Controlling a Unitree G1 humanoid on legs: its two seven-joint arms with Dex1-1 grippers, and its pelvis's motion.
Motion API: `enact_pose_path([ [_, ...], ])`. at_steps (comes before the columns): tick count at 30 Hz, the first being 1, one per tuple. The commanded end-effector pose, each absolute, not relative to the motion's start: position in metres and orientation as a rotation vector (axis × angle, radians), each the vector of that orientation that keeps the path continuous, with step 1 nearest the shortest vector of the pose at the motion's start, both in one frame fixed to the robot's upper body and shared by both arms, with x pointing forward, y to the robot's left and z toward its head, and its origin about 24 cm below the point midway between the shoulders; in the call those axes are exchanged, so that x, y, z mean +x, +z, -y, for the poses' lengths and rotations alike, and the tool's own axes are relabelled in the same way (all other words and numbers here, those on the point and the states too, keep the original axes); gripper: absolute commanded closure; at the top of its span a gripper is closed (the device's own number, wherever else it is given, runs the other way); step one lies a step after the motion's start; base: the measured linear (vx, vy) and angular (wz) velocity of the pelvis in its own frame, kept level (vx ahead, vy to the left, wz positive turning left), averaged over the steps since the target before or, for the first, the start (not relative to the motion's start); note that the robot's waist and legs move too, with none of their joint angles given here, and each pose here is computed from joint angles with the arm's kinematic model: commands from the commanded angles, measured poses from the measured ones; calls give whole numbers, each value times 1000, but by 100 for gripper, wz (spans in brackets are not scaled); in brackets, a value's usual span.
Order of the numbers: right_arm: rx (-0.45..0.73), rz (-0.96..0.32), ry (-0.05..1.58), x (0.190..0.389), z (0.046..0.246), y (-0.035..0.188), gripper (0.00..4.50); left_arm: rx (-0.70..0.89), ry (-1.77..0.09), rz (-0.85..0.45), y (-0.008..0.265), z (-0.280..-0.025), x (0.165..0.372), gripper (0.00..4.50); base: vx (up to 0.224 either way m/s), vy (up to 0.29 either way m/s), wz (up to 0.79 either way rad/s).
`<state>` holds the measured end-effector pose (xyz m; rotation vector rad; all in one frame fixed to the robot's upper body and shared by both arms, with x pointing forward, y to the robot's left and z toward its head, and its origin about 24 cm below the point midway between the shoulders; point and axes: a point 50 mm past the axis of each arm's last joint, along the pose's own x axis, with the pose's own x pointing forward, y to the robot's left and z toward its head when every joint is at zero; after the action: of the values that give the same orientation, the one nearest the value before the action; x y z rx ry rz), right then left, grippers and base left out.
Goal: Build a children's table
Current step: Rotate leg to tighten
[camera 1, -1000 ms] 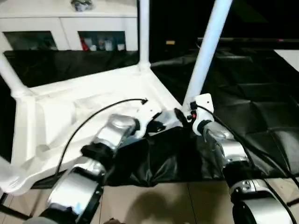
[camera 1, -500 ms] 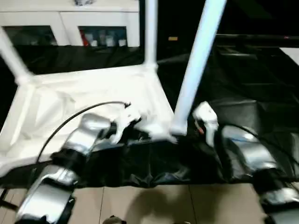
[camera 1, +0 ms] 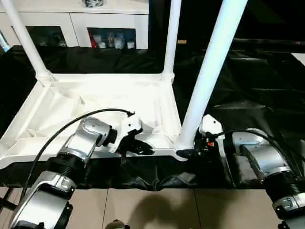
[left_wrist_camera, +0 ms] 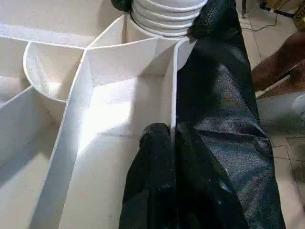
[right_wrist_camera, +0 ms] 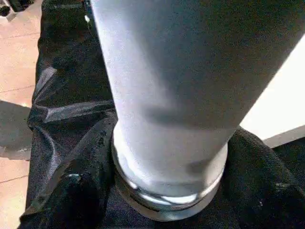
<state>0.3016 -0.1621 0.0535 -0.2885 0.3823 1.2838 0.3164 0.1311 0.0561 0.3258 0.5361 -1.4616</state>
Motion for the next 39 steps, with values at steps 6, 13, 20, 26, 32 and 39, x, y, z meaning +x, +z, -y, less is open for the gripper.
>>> enact_pose_path([
  [6, -232, -373, 1315, 299, 153, 51, 173, 288, -1464, -514, 58, -117, 318, 450, 0, 0, 0],
  [13, -54, -326, 926, 322, 143, 45, 174, 245, -1232, -489, 50, -97, 328, 450, 0, 0, 0],
  [20, 33, -340, 607, 336, 125, 36, 175, 242, -1021, -461, 49, -70, 338, 450, 0, 0, 0],
  [26, 89, -254, 607, 334, 96, 42, 175, 230, -1028, -414, 49, -41, 330, 450, 0, 0, 0],
  [32, 79, -217, 684, 332, 111, 52, 89, 253, -1144, -396, 48, -45, 321, 450, 0, 0, 0],
  [39, -67, -251, 1000, 311, 125, 53, 59, 256, -1283, -420, 50, -62, 313, 450, 0, 0, 0],
])
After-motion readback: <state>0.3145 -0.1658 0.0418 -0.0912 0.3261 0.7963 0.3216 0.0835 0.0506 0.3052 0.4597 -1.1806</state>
